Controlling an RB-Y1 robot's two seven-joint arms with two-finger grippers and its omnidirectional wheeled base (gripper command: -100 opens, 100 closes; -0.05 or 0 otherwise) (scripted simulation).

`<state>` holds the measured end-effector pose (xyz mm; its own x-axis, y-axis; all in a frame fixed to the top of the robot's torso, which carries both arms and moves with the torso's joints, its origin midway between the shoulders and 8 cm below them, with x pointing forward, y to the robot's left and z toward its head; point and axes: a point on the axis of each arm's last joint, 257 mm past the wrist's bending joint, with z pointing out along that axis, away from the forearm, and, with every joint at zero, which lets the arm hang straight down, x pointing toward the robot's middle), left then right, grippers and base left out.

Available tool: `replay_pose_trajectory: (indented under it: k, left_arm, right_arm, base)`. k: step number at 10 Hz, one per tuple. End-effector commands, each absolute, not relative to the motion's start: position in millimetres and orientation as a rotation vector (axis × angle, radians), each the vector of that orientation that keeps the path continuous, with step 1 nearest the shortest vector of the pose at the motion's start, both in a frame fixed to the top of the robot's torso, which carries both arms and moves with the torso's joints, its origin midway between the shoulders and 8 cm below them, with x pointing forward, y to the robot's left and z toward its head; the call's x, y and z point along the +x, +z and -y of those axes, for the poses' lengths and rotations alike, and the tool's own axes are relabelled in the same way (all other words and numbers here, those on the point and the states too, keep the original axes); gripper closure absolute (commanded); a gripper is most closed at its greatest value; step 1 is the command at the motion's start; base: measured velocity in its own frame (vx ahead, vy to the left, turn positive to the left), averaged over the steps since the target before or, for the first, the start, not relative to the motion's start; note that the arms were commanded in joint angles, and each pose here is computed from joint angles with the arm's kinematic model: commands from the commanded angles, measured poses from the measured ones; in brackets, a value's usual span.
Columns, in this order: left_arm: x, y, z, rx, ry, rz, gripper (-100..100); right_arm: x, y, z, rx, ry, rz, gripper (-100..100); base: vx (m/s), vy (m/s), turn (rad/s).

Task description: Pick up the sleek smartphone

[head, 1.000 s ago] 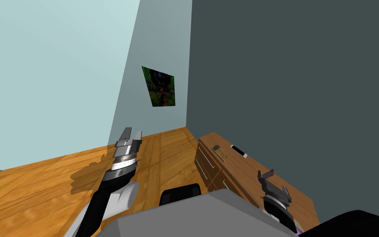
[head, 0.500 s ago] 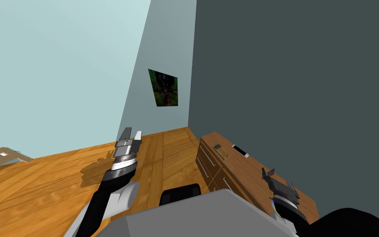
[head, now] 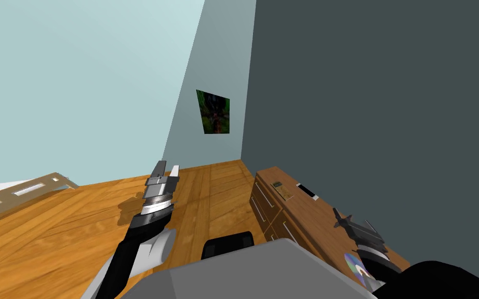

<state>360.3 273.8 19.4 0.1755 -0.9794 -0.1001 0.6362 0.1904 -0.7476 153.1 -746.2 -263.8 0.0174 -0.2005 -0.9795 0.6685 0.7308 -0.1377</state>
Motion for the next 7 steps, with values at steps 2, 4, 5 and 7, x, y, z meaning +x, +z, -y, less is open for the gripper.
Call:
replay_pose_trajectory:
  k: [2,4,5,7]
  left_arm:
    - [360,19,-274,-0.636,-1.260,-0.664,0]
    - [360,19,-274,-0.636,-1.260,-0.664,0]
    - [360,19,-274,-0.636,-1.260,-0.664,0]
    - [360,19,-274,-0.636,-1.260,-0.664,0]
  right_arm:
    - [158,-251,752,0.367,-0.667,-1.429,-100]
    - [162,-243,754,0.322,-0.637,-1.461,-100]
    - [162,-243,754,0.322,-0.637,-1.461,-100]
    - [167,-238,753,0.234,-0.586,-1.543,-100]
  base:
    - [-0.065,0.001,0.106]
    - [-0.058,-0.001,0.096]
    - [-0.025,0.001,-0.013]
    - [-0.065,0.001,0.183]
